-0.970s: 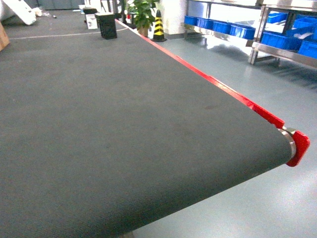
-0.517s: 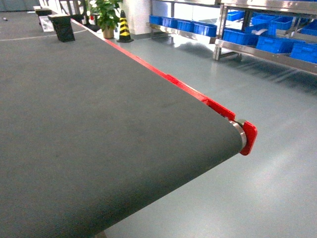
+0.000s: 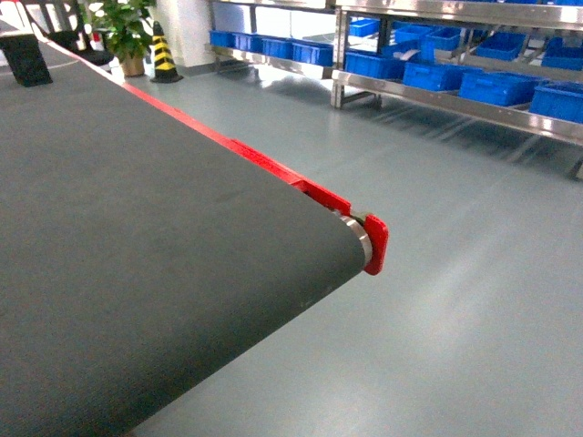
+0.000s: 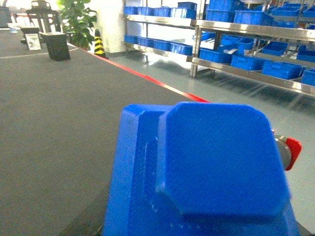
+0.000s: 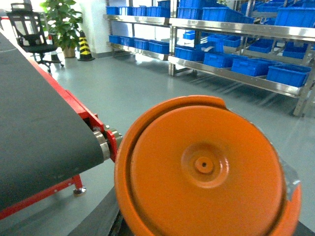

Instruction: Sort blue parts and orange caps into right shelf containers

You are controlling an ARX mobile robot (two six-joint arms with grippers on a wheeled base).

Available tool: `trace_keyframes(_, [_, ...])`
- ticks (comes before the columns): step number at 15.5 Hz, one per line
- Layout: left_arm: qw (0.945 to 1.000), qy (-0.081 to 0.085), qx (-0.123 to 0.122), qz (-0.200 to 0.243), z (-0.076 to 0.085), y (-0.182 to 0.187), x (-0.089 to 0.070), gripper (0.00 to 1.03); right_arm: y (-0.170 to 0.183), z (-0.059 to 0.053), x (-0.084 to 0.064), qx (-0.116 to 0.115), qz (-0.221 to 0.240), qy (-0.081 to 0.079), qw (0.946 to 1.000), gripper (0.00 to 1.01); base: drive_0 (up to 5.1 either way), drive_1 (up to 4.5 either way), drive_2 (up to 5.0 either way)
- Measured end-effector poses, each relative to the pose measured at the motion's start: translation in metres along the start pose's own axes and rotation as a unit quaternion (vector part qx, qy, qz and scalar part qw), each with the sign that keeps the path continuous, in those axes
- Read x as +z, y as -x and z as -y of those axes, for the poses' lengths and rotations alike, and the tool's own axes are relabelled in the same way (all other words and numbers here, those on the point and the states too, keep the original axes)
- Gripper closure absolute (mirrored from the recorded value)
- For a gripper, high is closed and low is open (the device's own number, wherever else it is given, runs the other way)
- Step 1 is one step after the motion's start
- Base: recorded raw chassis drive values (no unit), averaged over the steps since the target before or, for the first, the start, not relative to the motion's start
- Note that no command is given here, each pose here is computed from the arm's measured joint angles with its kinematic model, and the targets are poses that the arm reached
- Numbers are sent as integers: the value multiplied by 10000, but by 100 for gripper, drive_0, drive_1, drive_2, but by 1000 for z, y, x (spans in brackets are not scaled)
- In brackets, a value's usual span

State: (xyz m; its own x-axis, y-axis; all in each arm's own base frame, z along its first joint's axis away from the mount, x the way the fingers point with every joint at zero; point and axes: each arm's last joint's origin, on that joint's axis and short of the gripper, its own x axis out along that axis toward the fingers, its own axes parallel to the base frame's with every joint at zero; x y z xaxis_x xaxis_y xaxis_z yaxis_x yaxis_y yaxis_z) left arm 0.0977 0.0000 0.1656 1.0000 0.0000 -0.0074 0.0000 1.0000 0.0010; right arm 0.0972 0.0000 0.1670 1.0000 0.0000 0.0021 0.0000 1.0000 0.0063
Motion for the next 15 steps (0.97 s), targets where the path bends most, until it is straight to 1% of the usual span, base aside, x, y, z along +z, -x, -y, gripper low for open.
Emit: trace_keyframes(15, [10000,-2,2,2,0,0,0,59,0,0,0,0,0,2,10000,56,-152,-152,-152])
